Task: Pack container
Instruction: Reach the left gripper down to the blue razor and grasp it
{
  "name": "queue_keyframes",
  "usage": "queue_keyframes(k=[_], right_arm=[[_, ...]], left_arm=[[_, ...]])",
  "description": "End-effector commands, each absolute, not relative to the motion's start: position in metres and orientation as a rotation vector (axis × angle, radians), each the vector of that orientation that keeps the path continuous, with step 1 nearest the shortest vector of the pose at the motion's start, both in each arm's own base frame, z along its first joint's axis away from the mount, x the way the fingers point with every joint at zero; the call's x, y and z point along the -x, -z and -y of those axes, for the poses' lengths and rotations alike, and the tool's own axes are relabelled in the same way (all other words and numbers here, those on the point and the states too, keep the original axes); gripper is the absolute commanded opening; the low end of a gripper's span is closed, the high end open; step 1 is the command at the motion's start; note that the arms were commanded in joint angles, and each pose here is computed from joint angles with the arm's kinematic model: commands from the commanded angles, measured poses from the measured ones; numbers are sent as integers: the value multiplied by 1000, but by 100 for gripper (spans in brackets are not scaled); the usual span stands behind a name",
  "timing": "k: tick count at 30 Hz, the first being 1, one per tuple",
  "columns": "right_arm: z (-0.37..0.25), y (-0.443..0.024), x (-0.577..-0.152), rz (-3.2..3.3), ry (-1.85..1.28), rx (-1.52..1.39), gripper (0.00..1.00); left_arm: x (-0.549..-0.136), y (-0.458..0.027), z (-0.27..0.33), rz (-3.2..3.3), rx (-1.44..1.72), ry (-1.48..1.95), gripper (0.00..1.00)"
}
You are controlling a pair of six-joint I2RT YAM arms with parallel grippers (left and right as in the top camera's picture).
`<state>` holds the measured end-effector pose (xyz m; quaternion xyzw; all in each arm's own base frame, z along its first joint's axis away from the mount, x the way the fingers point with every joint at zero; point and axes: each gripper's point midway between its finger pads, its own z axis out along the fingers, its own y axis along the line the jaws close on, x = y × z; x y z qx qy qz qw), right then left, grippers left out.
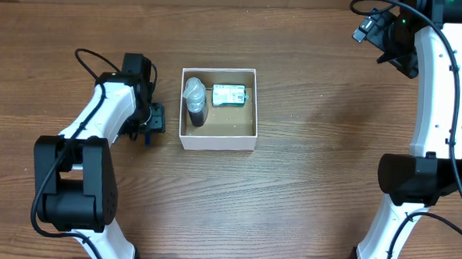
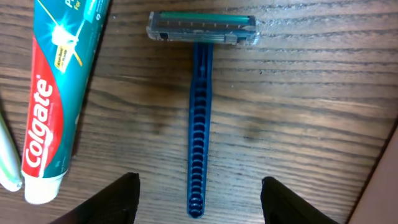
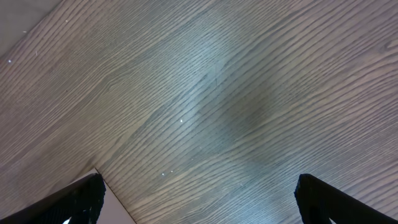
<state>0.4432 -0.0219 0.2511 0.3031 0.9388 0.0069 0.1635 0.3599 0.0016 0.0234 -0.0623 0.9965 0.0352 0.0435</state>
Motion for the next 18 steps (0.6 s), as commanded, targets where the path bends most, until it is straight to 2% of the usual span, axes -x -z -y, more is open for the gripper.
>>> queue_keyframes(k=[1, 8, 11, 13, 14, 15, 18], right_arm=[[23, -259, -444, -2651, -32, -860, 100], [23, -259, -444, -2651, -32, -860, 100], [23, -259, -444, -2651, -32, -860, 100], [23, -259, -444, -2652, -31, -860, 100], [23, -259, -444, -2651, -32, -860, 100], [23, -259, -444, -2651, -32, -860, 100], [23, -259, -444, -2651, -32, -860, 100]], left_arm=[[-354, -11, 3, -3057, 201, -78, 65], [-345, 11, 7, -3049, 187, -37, 63], [-346, 11, 7, -3044, 187, -36, 52], [-347, 11, 7, -3043, 188, -37, 39], [-347, 11, 7, -3042, 187, -38, 27], [-347, 11, 6, -3042, 188, -43, 23], [-347, 11, 2, -3039, 195, -78, 22]])
